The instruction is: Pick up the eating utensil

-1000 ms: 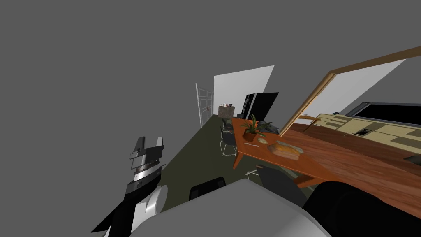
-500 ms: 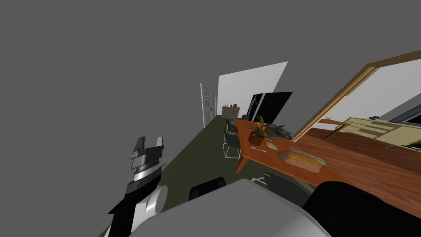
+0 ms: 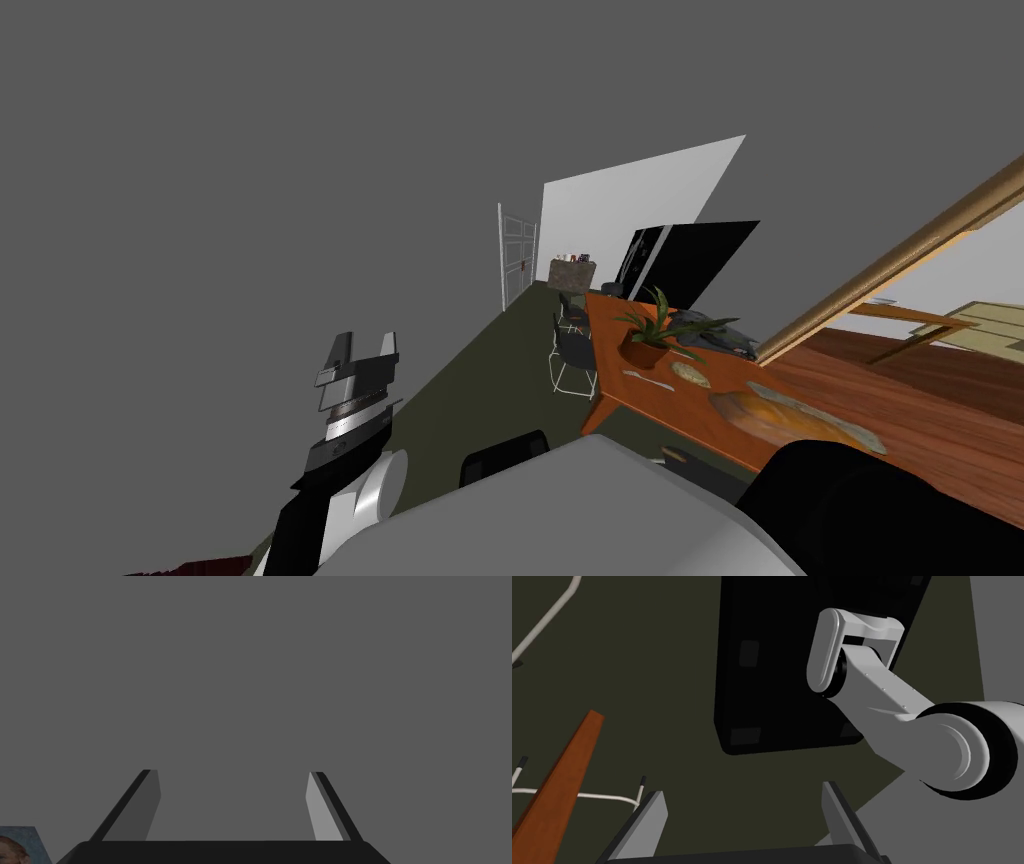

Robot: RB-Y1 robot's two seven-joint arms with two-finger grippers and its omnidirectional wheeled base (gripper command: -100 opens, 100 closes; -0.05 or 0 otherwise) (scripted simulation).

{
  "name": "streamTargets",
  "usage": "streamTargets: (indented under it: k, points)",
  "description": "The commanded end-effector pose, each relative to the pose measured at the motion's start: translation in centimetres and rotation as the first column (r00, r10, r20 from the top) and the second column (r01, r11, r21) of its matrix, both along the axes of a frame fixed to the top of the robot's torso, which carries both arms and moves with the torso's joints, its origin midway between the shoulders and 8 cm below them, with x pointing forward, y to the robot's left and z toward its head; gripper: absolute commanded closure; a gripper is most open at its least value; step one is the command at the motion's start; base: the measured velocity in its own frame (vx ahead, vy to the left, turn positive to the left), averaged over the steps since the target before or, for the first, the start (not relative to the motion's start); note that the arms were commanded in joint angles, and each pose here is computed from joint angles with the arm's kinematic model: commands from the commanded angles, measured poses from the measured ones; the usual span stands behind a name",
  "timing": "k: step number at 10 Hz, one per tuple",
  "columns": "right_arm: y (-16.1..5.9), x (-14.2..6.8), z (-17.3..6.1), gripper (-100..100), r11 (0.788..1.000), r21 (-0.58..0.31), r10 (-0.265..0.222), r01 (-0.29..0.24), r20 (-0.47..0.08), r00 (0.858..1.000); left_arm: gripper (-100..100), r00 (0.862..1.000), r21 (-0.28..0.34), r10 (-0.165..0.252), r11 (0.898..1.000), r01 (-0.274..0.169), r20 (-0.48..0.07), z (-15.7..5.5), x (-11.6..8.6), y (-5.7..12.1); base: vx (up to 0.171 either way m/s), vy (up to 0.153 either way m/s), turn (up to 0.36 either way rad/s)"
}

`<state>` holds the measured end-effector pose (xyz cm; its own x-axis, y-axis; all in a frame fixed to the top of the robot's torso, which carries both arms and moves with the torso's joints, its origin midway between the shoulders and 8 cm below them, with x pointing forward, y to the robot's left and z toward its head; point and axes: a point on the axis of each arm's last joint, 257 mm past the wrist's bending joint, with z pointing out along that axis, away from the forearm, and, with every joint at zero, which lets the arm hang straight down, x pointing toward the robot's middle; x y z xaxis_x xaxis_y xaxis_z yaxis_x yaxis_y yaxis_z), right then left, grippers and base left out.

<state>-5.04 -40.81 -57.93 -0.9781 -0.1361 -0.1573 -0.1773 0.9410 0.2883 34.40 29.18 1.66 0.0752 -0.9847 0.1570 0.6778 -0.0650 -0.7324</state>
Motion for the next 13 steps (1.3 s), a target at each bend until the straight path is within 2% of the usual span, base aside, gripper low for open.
streamTargets:
  k: [1,2,3,4,5,7,8,10,13]
  points:
    - [-0.8,-1.1,-0.1,-100,0.999,-0.039,0.034,-0.035,-0.025,0.999,0,1.000,0.000,0.000,1.000,0.000,0.000,0.0,0.0,0.0,0.049,-0.055,0.128]
    - [-0.9,-1.1,-0.1,-100,0.999,-0.039,0.034,-0.035,-0.025,0.999,0,1.000,0.000,0.000,1.000,0.000,0.000,0.0,0.0,0.0,0.025,-0.018,-0.011]
    - [-4.6,-2.8,0.3,-100,0.989,-0.109,0.088,-0.095,-0.069,0.994,0,1.000,0.000,0.000,1.000,0.000,0.000,0.0,0.0,0.0,0.045,-0.024,0.148]
    - [-4.6,-2.8,0.3,-100,0.989,-0.109,0.088,-0.095,-0.069,0.994,0,1.000,0.000,0.000,1.000,0.000,0.000,0.0,0.0,0.0,0.058,-0.042,0.117]
    - [-7.4,-3.5,0.8,-100,0.975,-0.156,0.145,-0.159,-0.098,0.985,0,1.000,0.000,0.000,1.000,0.000,0.000,0.0,0.0,0.0,0.083,-0.064,0.207]
    - [-8.3,-4.2,0.9,-100,0.973,-0.172,0.137,-0.155,-0.113,0.984,0,1.000,0.000,0.000,1.000,0.000,0.000,0.0,0.0,0.0,0.049,-0.050,0.062]
    - [-11.2,-4.8,1.6,-100,0.952,-0.218,0.186,-0.215,-0.145,0.972,0,1.000,0.000,0.000,1.000,0.000,0.000,0.0,0.0,0.0,0.045,-0.055,0.141]
    - [-11.9,-5.2,1.8,-100,0.950,-0.228,0.180,-0.213,-0.156,0.971,0,1.000,0.000,0.000,1.000,0.000,0.000,0.0,0.0,0.0,0.039,-0.043,0.067]
    - [-20.5,-6.6,4.8,-100,0.864,-0.350,0.280,-0.362,-0.263,0.923,0,1.000,0.000,0.000,1.000,0.000,0.000,0.0,0.0,0.0,0.091,-0.114,0.207]
